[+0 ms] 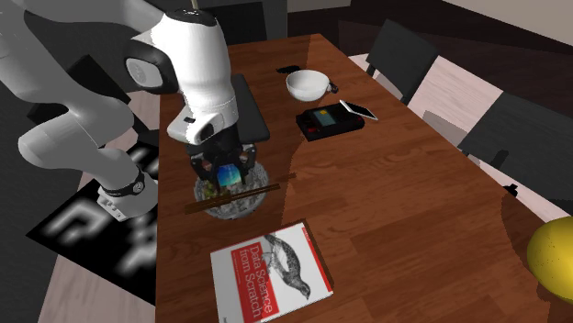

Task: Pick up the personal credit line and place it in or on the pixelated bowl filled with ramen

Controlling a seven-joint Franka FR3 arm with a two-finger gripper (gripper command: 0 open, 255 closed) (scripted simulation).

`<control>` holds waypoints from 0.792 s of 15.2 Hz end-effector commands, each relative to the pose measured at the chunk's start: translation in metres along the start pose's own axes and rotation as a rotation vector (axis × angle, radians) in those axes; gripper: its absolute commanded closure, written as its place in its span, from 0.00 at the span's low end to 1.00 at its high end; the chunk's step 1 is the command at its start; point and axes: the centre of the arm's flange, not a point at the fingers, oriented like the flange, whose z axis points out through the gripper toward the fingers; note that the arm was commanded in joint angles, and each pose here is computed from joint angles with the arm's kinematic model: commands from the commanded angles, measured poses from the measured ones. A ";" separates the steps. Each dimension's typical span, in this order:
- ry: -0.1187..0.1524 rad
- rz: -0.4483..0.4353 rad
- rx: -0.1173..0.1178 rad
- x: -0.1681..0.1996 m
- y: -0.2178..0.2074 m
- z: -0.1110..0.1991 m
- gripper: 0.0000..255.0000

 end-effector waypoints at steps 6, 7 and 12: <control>0.000 0.000 0.000 -0.004 -0.001 0.019 1.00; 0.000 0.000 0.000 -0.004 -0.001 0.019 1.00; 0.000 0.000 0.000 -0.004 -0.001 0.019 0.00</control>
